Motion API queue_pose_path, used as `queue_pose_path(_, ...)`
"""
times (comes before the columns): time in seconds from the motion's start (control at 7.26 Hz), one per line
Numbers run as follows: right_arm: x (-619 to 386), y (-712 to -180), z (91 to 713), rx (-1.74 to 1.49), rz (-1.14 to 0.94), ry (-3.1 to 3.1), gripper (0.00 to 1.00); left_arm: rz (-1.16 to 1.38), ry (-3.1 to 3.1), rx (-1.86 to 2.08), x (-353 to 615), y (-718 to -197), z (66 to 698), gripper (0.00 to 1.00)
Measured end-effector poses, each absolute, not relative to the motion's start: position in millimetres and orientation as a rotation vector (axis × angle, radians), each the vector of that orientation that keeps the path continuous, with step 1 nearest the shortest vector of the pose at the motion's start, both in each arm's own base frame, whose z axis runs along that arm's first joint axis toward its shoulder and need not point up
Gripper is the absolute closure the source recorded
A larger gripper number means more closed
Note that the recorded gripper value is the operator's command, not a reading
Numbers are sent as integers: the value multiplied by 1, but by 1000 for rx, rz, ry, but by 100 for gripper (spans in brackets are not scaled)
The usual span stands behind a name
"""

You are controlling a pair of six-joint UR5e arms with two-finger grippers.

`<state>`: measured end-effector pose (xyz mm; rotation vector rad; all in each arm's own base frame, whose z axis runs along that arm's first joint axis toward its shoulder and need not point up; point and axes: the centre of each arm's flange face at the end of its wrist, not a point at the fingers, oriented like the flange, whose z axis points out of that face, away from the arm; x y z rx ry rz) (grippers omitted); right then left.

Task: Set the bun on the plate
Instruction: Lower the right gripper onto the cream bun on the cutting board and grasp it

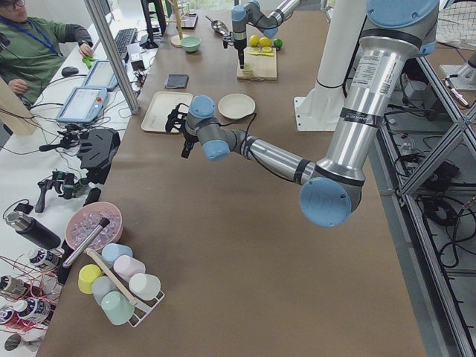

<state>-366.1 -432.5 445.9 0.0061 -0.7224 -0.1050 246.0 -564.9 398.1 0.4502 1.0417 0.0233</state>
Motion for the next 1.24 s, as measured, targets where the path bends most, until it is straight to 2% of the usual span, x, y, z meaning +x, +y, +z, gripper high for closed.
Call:
queue_pose_path(0.14, -370, -429, 444, 16, -111, -717, 8, 17, 1044, 454, 242, -563, 396, 2)
queue_pose_path(0.28, -372, -428, 442, 20, -116, -718, 9, 14, 1048, 460, 239, -561, 393, 2)
queue_pose_path(0.55, -374, -426, 437, 29, -129, -726, 27, 10, 1047, 460, 236, -557, 394, 2)
queue_pose_path(0.69, -375, -425, 435, 33, -135, -728, 44, 5, 1043, 463, 235, -557, 395, 2)
queue_pose_path(0.83, -374, -424, 438, 31, -135, -724, 70, -3, 1035, 471, 235, -558, 395, 2)
queue_pose_path(0.96, -373, -423, 441, 28, -135, -720, 87, -8, 1030, 476, 235, -559, 395, 2)
queue_pose_path(1.1, -373, -421, 442, 26, -137, -717, 100, -10, 1025, 480, 236, -559, 395, 2)
queue_pose_path(1.24, -376, -419, 442, 25, -143, -717, 100, -14, 1018, 490, 239, -559, 394, 2)
